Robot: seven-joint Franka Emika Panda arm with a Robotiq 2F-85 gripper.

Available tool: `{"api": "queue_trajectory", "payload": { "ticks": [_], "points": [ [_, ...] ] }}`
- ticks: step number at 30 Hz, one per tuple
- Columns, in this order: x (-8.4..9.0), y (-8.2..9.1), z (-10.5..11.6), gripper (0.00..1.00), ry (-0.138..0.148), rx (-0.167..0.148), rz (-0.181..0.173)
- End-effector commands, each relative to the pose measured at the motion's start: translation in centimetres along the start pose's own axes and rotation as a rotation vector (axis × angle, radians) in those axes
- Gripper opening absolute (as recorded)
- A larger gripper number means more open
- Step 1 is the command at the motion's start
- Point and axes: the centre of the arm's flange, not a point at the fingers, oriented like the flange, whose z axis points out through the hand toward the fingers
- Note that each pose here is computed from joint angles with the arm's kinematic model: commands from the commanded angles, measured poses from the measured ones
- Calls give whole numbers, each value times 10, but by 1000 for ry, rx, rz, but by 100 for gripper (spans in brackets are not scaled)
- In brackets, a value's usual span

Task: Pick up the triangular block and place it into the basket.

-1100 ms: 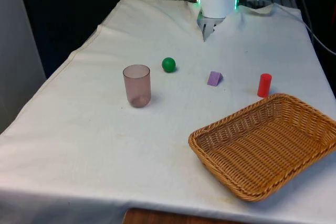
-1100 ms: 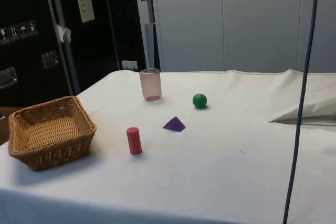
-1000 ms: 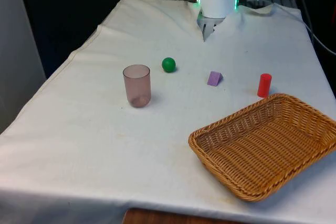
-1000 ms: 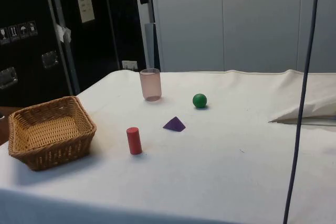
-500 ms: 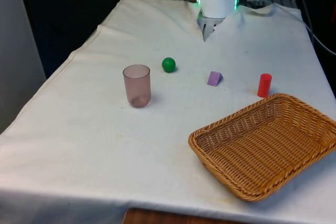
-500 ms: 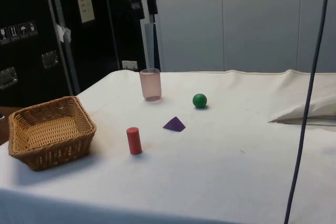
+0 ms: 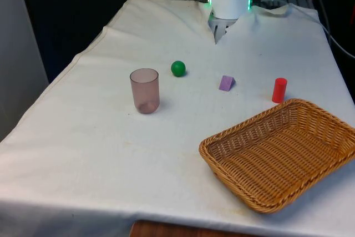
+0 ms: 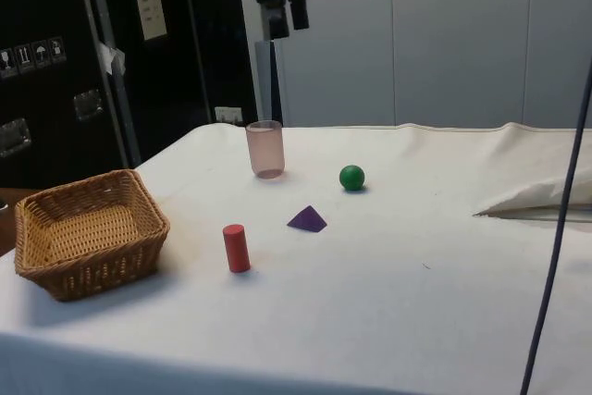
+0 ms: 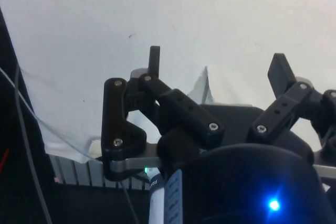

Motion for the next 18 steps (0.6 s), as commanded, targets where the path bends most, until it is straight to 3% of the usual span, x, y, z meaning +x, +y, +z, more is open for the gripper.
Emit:
{"api": "queue_trajectory", "payload": {
  "ticks": [1,6,7,8,17,18],
  "points": [
    [-5,4,2,100,10,-3,0],
    [-15,8,12,100,13,3,-13],
    [-13,8,12,100,-1,7,-9],
    [-18,9,16,100,19,5,-19],
    [-20,5,39,100,41,8,-35],
    [-19,4,41,100,54,8,-35]
  ]
}}
